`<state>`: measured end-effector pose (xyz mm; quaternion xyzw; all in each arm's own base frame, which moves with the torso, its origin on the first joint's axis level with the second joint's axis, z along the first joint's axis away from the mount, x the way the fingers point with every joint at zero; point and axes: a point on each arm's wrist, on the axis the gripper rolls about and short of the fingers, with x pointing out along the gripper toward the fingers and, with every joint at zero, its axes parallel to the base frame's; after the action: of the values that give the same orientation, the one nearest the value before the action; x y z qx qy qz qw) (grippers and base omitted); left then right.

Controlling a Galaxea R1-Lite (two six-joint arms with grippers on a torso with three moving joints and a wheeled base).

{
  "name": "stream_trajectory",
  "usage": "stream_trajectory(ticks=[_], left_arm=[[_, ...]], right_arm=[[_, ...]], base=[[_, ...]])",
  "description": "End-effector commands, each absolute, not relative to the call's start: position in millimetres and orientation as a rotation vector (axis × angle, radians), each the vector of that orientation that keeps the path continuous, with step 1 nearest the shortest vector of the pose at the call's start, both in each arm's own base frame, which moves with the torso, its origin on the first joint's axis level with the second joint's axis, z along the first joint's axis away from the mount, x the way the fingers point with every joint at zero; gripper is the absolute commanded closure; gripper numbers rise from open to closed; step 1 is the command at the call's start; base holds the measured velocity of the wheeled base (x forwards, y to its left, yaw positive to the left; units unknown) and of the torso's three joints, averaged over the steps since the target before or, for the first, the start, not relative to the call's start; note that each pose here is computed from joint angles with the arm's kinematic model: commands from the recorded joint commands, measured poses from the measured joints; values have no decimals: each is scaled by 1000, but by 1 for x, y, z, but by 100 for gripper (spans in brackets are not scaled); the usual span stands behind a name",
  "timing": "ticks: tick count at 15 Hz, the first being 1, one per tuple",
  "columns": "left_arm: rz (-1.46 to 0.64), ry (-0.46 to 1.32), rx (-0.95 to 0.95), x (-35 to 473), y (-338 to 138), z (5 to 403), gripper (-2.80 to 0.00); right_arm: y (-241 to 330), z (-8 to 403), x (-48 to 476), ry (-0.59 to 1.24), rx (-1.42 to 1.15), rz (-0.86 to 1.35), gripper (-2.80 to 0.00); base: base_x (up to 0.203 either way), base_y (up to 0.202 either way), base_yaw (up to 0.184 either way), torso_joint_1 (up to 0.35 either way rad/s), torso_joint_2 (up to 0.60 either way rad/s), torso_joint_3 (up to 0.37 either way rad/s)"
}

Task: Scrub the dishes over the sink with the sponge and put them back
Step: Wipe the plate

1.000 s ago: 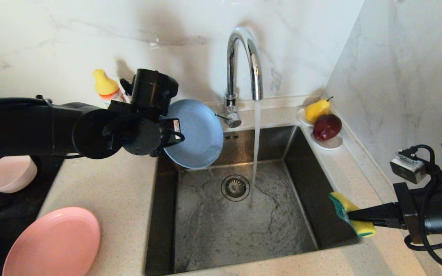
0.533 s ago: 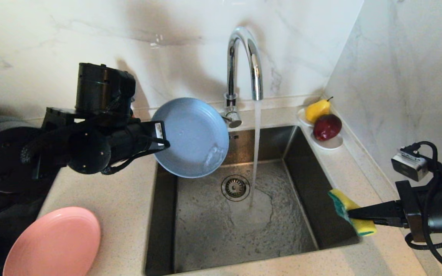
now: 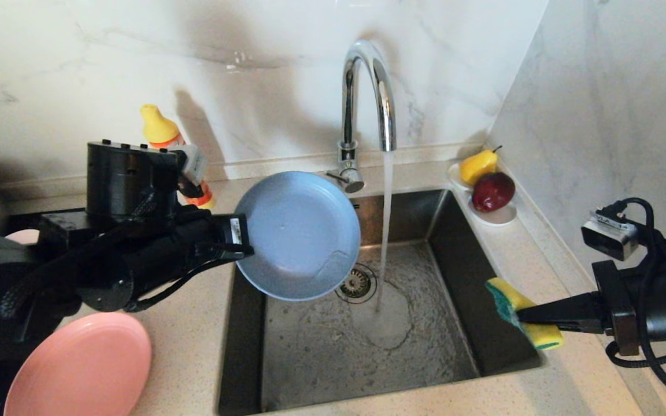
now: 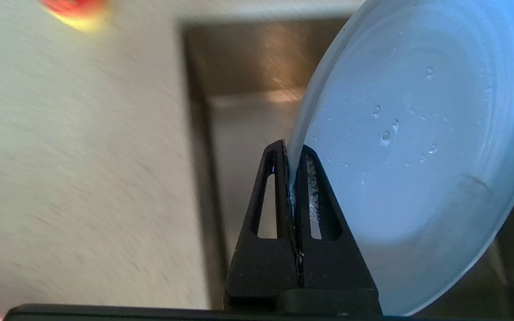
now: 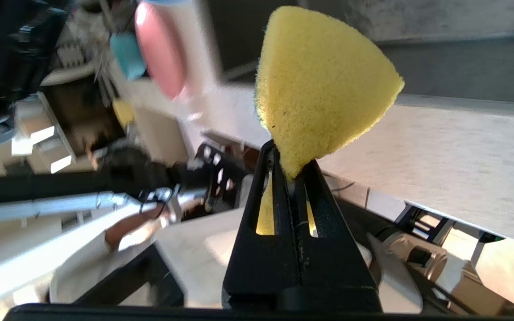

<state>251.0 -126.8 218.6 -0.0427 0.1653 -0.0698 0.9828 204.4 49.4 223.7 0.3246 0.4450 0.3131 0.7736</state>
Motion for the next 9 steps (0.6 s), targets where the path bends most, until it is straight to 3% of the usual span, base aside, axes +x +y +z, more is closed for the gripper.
stream_trajectory(ticks=[1, 9], left_arm=[[-224, 335, -99, 225, -115, 220, 0], [-427, 337, -44, 187, -106, 199, 0]], right_arm=[[64, 240, 202, 964, 669, 755, 0], [141, 298, 209, 1010, 514, 1004, 0]], base=[[0, 0, 0, 0, 0, 0], [0, 0, 0, 0, 0, 0]])
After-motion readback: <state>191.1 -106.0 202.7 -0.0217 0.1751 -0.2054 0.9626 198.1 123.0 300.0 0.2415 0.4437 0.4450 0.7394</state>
